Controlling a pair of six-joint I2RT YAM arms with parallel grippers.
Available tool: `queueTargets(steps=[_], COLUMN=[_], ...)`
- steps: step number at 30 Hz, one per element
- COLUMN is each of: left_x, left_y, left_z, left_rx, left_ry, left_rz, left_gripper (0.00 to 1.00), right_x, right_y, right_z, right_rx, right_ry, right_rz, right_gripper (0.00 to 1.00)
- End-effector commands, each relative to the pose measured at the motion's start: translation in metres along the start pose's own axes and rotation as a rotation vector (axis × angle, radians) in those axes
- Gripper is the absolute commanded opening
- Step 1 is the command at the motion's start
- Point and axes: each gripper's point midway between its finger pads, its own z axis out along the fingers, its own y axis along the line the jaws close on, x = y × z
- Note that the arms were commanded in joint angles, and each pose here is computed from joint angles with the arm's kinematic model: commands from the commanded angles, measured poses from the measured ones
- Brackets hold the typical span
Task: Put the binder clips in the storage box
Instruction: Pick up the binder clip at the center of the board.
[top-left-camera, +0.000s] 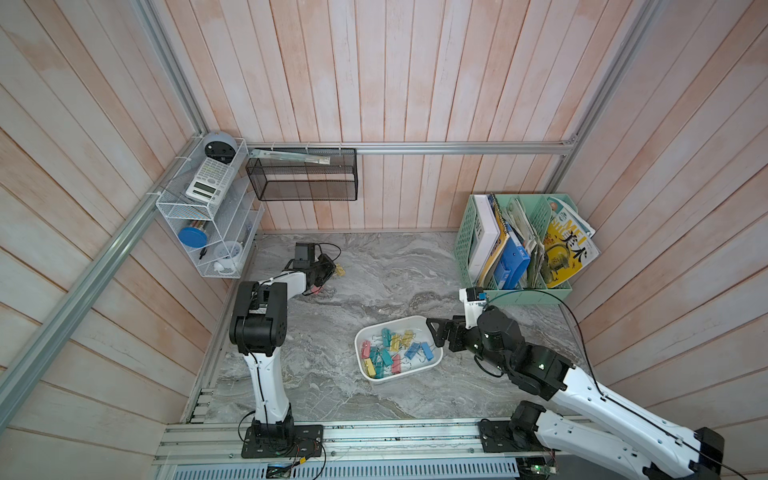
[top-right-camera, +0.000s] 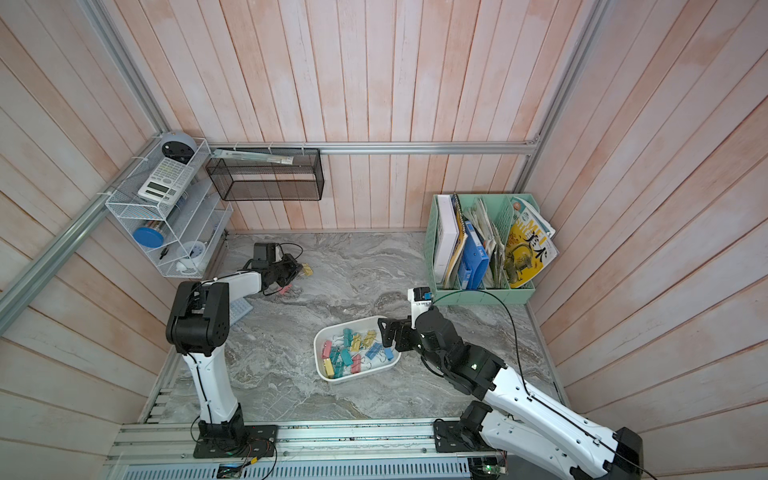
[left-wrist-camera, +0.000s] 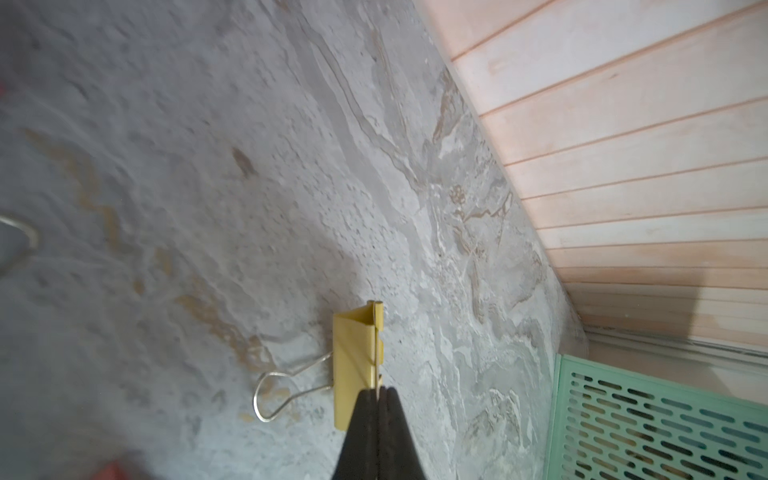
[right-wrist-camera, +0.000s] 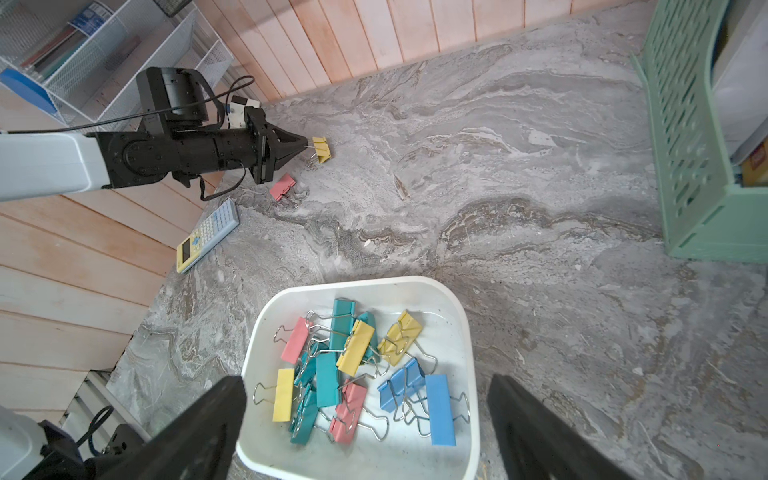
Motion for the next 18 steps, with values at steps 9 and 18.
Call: queueTargets(steps=[9, 18], left_x=[0.093, 0.196], left_y=[-0.103, -0.16], left_z=[-0.096, -0.163], left_rx=[-0.131, -0.259], left_ry=[0.087, 0.143], left_rz=[0.552, 1.001], left_gripper=[0.0, 0.0], right_x=[0.002, 0.005], right_y=[-0.067, -0.102], right_z=[0.024, 0.031], right_rx=[-0.009, 0.043], right_ry=[0.042, 0.069], right_rz=[0.43, 0.616], right_gripper=[0.98, 0.98])
